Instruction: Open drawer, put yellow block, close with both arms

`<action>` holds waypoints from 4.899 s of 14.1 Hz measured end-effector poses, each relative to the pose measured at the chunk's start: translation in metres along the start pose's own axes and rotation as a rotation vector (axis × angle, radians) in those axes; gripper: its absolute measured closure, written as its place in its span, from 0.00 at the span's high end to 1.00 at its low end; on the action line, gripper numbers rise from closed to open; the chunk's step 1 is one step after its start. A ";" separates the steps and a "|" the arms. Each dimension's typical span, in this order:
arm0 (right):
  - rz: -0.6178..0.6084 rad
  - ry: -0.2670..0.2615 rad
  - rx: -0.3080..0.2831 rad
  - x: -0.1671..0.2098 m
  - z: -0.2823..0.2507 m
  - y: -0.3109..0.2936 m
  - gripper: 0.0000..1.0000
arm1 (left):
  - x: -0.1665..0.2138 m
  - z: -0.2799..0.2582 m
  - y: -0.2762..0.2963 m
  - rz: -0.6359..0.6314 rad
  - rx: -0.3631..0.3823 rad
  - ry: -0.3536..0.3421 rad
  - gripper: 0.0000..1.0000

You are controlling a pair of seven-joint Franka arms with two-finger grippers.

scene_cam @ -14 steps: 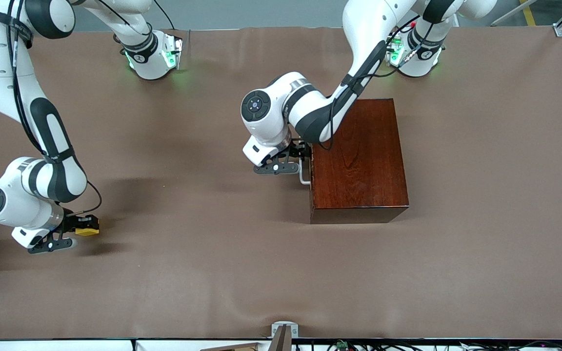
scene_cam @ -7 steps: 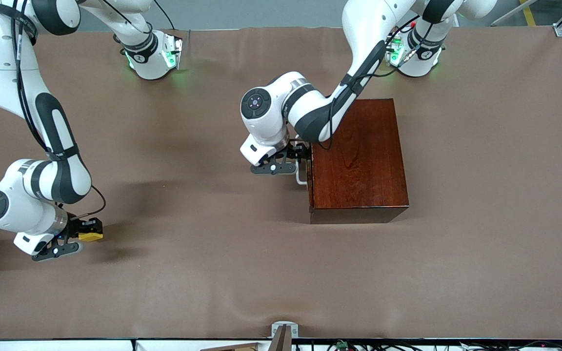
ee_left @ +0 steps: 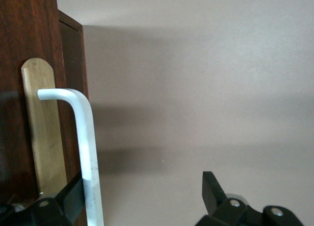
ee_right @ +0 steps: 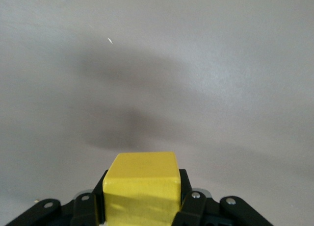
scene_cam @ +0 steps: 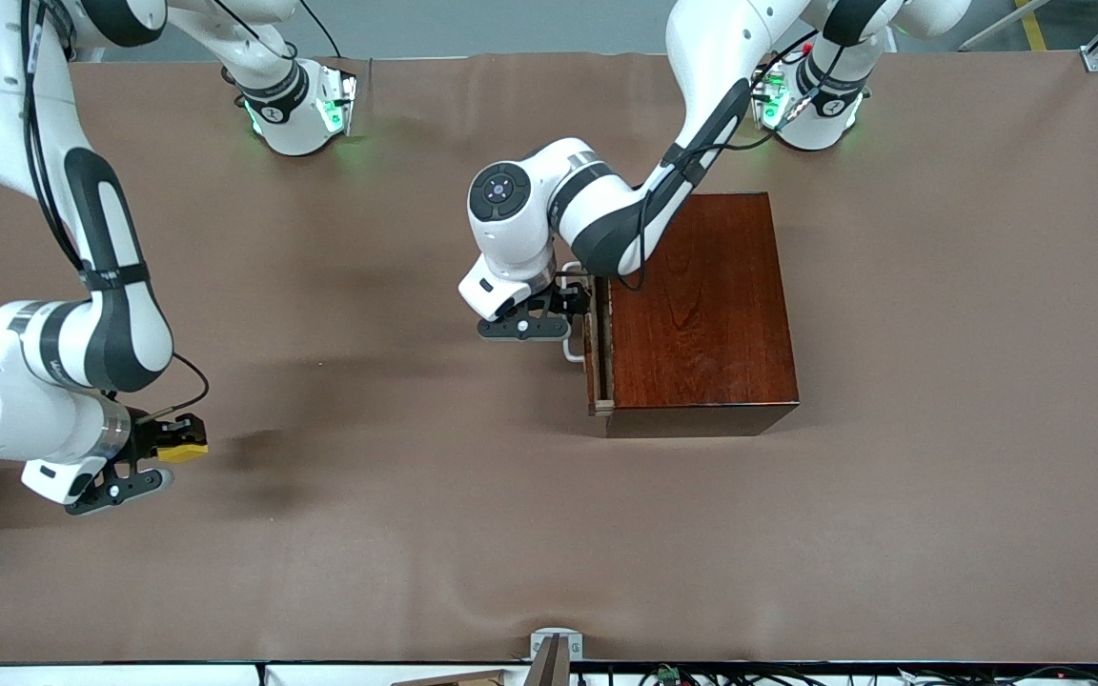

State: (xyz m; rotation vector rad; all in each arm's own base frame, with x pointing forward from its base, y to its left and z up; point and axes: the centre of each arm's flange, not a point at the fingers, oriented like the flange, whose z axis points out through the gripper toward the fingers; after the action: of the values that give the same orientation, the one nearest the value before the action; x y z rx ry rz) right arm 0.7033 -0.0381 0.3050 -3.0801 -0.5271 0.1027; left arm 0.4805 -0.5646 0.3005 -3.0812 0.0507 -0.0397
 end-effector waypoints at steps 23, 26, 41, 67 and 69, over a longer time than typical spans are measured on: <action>-0.668 0.053 -0.041 0.008 -0.031 -0.013 0.56 | -0.016 -0.008 0.049 -0.044 -0.278 0.059 1.00; -0.688 0.052 -0.041 0.008 -0.031 -0.013 0.56 | -0.015 -0.011 0.050 -0.055 -0.306 0.064 1.00; -1.016 0.086 -0.065 -0.003 -0.054 0.013 0.56 | -0.020 -0.026 0.061 -0.048 -0.343 0.087 1.00; -1.577 0.060 0.058 0.025 -0.088 -0.415 0.56 | 0.091 -0.292 -0.435 0.030 -0.023 -0.062 1.00; -1.527 0.054 0.056 0.018 -0.087 -0.449 0.56 | 0.099 -0.286 -0.478 0.044 -0.026 -0.071 1.00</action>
State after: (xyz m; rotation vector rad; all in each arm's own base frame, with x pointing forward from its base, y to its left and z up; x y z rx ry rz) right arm 0.5770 0.3908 0.4025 -1.8045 -2.4304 -0.0035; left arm 0.5867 -0.1082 0.6171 -3.1027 0.1159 0.0733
